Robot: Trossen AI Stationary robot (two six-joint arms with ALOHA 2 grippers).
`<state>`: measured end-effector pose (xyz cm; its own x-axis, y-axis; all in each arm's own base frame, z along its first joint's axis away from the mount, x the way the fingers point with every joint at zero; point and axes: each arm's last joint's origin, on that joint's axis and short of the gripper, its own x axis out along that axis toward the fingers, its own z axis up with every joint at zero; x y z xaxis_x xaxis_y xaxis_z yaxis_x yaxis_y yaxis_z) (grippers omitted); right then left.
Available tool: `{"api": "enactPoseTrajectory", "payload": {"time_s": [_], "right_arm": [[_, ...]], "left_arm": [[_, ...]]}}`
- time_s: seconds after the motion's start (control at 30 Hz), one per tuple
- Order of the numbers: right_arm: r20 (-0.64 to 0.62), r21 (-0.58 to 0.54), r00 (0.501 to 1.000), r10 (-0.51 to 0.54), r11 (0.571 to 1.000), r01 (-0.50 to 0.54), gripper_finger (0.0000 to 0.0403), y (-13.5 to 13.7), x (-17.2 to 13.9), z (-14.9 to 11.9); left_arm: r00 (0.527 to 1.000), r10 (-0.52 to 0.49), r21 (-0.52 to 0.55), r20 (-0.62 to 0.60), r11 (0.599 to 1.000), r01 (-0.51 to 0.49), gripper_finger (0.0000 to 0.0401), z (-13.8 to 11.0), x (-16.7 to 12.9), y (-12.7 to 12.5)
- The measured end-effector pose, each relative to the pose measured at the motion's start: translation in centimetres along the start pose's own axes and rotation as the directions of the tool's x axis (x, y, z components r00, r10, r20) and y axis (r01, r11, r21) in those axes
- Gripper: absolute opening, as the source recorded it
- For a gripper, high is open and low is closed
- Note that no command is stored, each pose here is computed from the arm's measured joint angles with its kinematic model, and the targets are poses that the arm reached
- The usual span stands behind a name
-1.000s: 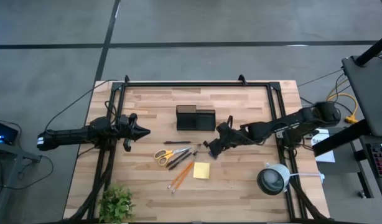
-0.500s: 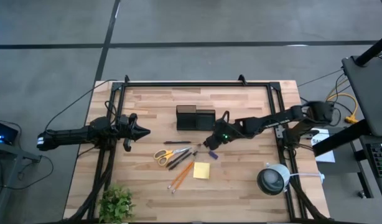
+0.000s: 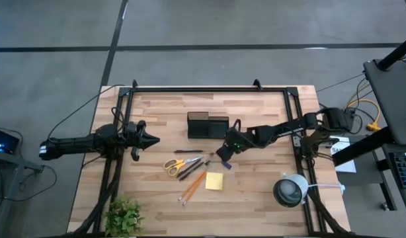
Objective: Pick and place office supplies into organizer
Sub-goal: Put the top right black binder clip into the black organizer bin
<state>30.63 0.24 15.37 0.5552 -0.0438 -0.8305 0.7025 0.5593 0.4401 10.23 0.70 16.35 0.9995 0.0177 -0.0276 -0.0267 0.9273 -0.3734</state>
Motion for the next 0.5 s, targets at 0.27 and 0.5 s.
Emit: {"api": "enactPoseTrajectory", "payload": {"time_s": [0.27, 0.5], "right_arm": [[0.018, 0.005, 1.000, -0.010, 1.000, 0.010, 0.0210, -0.1, 1.4, -0.1], [0.017, 0.010, 1.000, -0.025, 1.000, 0.025, 0.0210, -0.2, 1.5, -0.2]], "left_arm": [[1.000, 0.000, 0.000, -0.001, 1.000, 0.000, 0.0008, 0.0, 0.0, 0.0], [1.000, 0.000, 0.000, 0.000, 1.000, 0.000, 0.0008, 0.0, 0.0, 0.0]]}}
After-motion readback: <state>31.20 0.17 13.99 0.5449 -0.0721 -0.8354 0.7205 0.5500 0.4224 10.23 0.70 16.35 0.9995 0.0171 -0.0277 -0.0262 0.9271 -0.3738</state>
